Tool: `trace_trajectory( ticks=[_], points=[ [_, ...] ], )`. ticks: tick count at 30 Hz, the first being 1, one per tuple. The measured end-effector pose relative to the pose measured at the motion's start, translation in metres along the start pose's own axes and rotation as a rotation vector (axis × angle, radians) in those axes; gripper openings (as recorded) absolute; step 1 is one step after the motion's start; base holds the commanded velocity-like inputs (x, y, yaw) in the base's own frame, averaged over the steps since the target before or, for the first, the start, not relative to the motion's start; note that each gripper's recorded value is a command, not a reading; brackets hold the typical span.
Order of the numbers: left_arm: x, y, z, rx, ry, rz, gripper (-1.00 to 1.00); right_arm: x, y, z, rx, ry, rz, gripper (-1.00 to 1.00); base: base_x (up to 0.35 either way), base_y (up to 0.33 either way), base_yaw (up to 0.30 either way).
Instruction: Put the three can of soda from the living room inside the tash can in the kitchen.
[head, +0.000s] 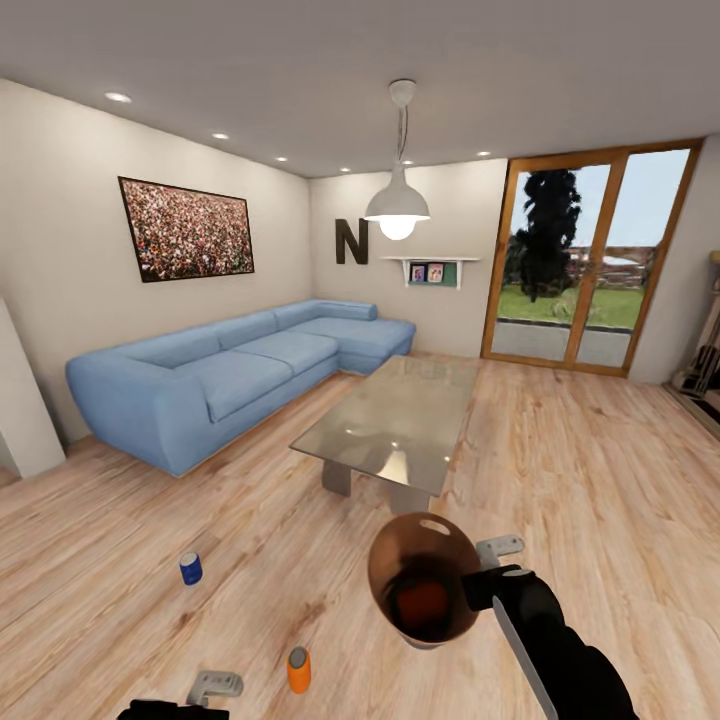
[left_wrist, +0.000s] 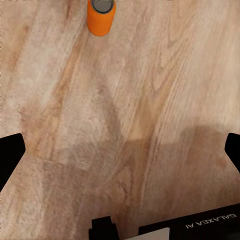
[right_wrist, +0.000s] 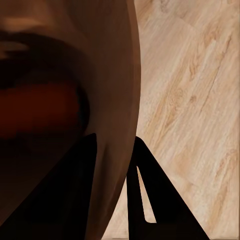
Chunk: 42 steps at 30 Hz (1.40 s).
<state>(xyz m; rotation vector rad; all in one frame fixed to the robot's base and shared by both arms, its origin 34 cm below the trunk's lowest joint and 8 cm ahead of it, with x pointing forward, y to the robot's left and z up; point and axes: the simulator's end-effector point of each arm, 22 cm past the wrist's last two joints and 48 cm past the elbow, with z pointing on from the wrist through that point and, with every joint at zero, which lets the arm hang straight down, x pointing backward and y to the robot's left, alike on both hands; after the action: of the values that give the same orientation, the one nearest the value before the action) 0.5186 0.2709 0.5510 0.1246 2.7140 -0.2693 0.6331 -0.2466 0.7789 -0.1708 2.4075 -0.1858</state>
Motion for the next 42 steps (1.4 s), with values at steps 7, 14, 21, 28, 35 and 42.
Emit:
trace_trajectory(
  ticks=[7,14,21,28,35,42],
  points=[
    [-0.006,0.001,-0.001,-0.006,-0.011,0.013,1.00,0.006,-0.002,0.000,0.000,0.027,-0.001,-1.00,0.000,0.000,0.000],
    [-0.048,0.002,-0.003,-0.126,-0.096,0.036,1.00,0.020,-0.033,0.000,0.043,0.088,0.063,-1.00,0.086,0.000,0.000],
    [-0.105,-0.052,-0.008,-0.101,-0.219,0.053,1.00,0.018,-0.040,-0.005,0.043,0.095,0.096,-1.00,0.144,0.000,0.000],
    [-0.122,-0.059,-0.012,-0.152,-0.270,0.049,1.00,0.019,-0.046,-0.006,0.057,0.099,0.093,-1.00,0.006,0.000,0.000],
    [-0.131,-0.060,-0.015,-0.156,-0.309,0.054,1.00,0.019,-0.049,-0.006,0.063,0.100,0.090,-1.00,0.000,0.000,0.000],
    [-0.134,-0.060,-0.016,-0.155,-0.326,0.056,1.00,0.019,-0.048,-0.005,0.059,0.099,0.093,-1.00,0.000,0.000,0.000]
  ],
)
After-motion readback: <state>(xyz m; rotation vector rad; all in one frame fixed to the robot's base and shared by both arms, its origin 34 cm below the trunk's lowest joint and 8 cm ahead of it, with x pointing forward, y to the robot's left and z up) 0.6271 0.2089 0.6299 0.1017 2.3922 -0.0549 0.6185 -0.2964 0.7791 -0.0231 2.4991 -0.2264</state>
